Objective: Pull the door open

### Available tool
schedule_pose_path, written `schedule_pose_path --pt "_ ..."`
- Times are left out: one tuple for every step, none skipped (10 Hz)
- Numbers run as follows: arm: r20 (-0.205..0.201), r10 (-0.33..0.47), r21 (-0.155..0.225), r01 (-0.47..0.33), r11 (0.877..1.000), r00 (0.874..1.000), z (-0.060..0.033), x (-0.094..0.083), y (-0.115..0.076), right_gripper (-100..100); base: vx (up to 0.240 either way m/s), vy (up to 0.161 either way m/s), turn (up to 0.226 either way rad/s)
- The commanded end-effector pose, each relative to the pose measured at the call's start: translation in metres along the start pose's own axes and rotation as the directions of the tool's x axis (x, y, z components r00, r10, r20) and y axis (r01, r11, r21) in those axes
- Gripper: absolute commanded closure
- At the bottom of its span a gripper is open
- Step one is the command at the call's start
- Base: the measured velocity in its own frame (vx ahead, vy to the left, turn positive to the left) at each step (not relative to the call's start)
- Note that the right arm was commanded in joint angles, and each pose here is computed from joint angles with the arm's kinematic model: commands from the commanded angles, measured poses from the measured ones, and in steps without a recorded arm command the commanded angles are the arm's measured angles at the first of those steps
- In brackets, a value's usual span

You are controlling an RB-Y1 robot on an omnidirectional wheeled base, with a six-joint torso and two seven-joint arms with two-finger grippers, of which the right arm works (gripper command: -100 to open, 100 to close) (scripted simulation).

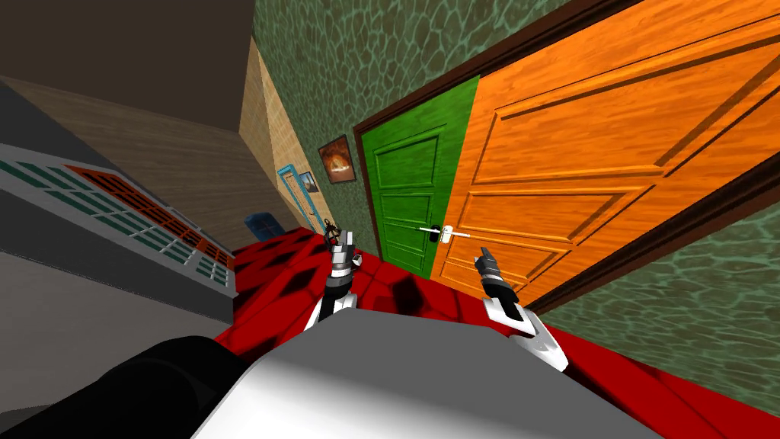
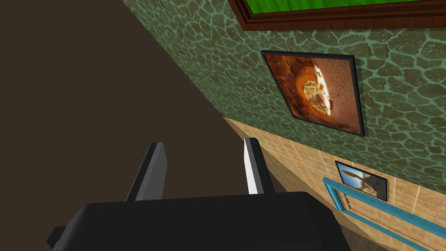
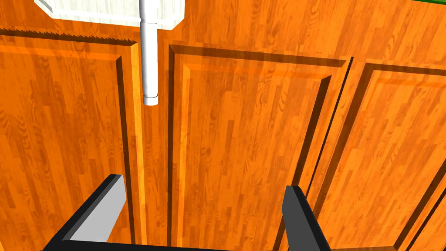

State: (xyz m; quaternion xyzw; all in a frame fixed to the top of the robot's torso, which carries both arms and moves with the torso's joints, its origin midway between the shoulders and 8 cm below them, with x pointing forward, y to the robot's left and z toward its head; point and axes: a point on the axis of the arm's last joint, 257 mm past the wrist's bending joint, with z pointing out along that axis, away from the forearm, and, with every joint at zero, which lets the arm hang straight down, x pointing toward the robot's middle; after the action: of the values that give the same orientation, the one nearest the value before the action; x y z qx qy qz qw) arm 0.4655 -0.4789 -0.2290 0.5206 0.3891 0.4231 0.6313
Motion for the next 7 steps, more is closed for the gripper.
schedule_pose_path --pt "0.023 0.007 0.036 -0.007 0.999 1.0 -0.002 -0.012 -0.015 -100 0.148 -0.024 0.146" --pt "0.039 0.012 0.062 -0.014 0.998 0.999 -0.0015 -0.019 -0.026 -100 0.159 -0.015 0.203" --pt "0.052 0.016 0.082 -0.021 0.996 0.998 -0.0014 -0.024 -0.035 -100 0.175 -0.043 0.137" --pt "0.059 0.019 0.092 -0.024 0.995 0.998 -0.0014 -0.027 -0.039 -100 0.135 -0.021 0.077" --pt "0.072 0.023 0.111 -0.031 0.993 0.997 -0.0016 -0.031 -0.047 -100 0.133 0.005 0.1" --pt "0.086 0.028 0.131 -0.04 0.991 0.996 -0.002 -0.036 -0.056 -100 0.143 -0.001 0.15" --pt "0.09 0.03 0.138 -0.043 0.989 0.995 -0.0022 -0.038 -0.059 -100 0.115 -0.019 0.082"
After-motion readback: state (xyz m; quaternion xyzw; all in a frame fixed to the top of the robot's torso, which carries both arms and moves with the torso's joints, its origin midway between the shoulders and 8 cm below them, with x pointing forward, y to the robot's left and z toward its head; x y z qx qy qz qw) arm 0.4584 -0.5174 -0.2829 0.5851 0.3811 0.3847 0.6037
